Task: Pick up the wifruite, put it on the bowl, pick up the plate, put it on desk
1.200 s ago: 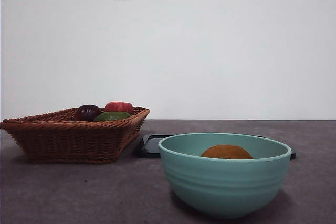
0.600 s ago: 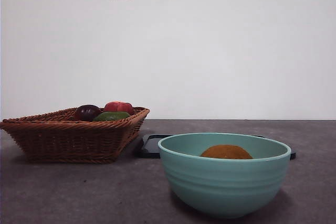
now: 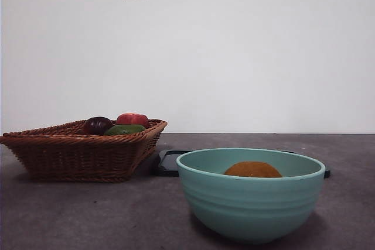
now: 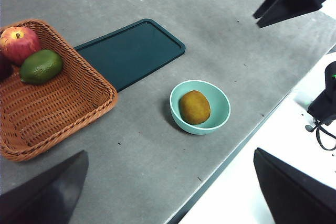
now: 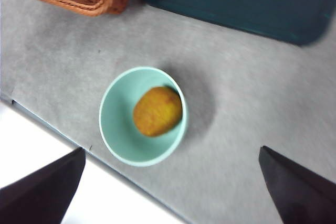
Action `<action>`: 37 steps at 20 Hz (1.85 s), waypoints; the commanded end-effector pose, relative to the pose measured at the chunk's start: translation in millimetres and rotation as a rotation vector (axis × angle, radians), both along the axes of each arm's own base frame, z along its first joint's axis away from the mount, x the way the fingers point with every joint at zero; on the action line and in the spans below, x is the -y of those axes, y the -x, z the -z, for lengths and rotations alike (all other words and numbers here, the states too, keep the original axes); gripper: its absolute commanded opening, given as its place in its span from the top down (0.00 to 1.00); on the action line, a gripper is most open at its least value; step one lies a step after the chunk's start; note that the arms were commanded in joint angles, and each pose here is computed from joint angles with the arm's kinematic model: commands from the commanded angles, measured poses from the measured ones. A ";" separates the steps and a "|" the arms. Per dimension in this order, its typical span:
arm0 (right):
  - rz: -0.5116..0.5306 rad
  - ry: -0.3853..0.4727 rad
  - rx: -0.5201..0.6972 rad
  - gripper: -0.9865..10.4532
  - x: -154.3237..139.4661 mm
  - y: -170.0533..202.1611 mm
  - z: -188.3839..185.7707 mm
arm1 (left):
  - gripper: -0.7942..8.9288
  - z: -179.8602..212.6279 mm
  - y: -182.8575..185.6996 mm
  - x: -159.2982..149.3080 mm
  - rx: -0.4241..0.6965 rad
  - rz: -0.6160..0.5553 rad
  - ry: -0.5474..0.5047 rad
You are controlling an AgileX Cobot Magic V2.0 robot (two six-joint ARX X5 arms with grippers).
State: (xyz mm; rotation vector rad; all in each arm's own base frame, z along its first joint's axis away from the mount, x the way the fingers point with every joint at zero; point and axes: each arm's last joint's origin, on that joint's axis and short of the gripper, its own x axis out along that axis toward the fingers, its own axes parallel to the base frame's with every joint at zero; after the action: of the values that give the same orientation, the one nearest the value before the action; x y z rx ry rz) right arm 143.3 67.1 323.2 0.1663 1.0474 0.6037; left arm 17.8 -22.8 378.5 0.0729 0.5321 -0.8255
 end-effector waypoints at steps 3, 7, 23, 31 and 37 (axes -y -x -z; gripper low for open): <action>-0.042 0.095 -0.030 0.41 -25.0 -22.3 12.6 | 0.40 -4.2 0.5 -0.6 0.011 0.006 0.019; -0.073 0.223 -0.097 0.41 -46.8 -37.0 34.9 | 0.40 -4.3 0.5 -0.6 0.012 0.006 0.020; -0.146 0.402 -0.340 0.47 -89.8 -83.5 120.3 | 0.40 -4.2 0.5 -0.6 0.011 0.006 0.019; -0.149 0.406 -0.357 0.72 -93.6 -88.9 131.3 | 0.40 -4.2 0.5 -0.6 0.011 0.006 0.019; -0.174 0.396 -0.336 0.91 -101.5 -87.3 132.7 | 0.40 -4.2 0.5 -0.6 0.011 0.006 0.019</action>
State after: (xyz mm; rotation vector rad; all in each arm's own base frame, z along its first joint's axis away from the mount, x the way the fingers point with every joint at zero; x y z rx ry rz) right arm 227.5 163.5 192.2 -0.1652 1.4995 0.5101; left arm 17.8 -22.8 378.5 0.0726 0.5322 -0.8254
